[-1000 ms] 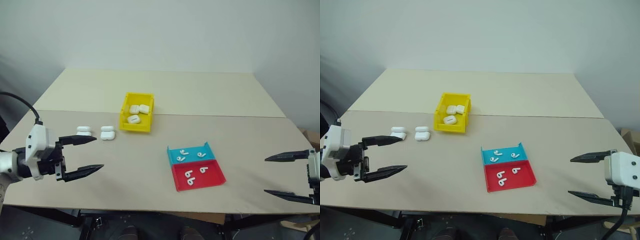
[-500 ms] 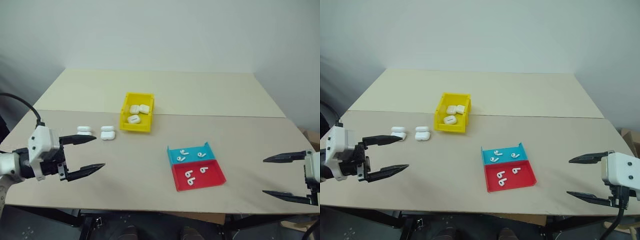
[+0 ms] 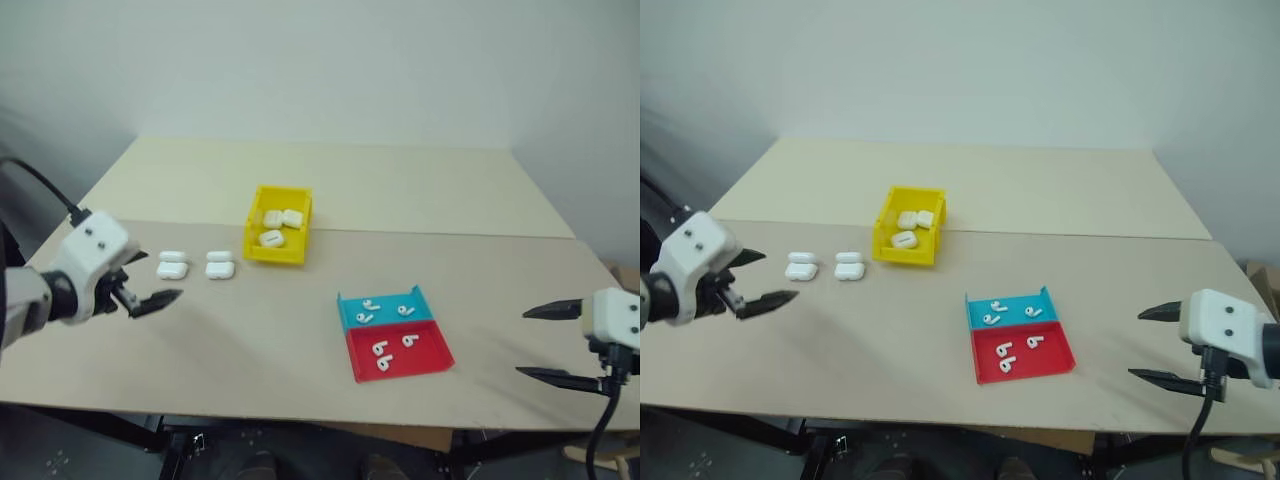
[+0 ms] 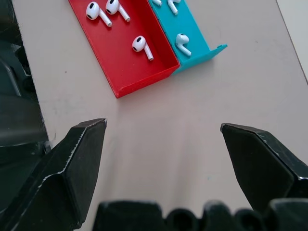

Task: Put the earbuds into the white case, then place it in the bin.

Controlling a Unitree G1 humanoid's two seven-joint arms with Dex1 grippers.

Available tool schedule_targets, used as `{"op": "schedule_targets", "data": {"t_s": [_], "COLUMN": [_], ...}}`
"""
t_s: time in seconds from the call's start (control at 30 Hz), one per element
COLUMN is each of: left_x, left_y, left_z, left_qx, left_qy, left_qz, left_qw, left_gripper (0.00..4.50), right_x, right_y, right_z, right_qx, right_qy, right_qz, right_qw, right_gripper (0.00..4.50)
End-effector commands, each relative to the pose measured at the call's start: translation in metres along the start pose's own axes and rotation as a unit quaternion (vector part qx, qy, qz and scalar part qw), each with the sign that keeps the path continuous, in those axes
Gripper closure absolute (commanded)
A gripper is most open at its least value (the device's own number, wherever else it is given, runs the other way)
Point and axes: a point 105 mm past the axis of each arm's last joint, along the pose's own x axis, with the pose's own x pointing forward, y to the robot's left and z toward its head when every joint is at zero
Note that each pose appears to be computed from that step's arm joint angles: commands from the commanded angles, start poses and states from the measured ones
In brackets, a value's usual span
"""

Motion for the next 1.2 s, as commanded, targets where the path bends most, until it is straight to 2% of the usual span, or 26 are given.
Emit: {"op": "schedule_targets", "data": {"t_s": [0.03, 0.33, 0.43, 0.87, 1.2], "left_x": [0.008, 0.038, 0.047, 0.078, 0.084], "left_y": [0.017, 0.036, 0.042, 0.051, 0.059], "left_z": [-0.001, -0.004, -0.007, 0.006, -0.009], "left_qx": [-0.109, -0.151, -0.137, -0.142, -0.163], "left_qy": [0.079, 0.184, 0.206, 0.231, 0.247], "left_qz": [0.018, 0.018, 0.014, -0.009, 0.037], "left_qw": [0.991, 0.971, 0.969, 0.963, 0.955], "left_gripper": [0.00, 0.00, 0.00, 0.00, 0.00], "right_x": [0.002, 0.014, 0.017, 0.018, 0.019], "right_y": [-0.004, -0.010, -0.009, -0.010, -0.006], "right_z": [0.005, 0.003, 0.003, -0.002, -0.006], "right_qx": [0.000, 0.019, 0.024, 0.041, 0.049], "right_qy": [0.004, 0.009, 0.009, 0.020, 0.030], "right_qz": [-0.011, -0.030, -0.032, -0.050, -0.057], "right_qw": [1.000, 0.999, 0.999, 0.998, 0.997], "right_gripper": [0.08, 0.08, 0.08, 0.08, 0.08]}}
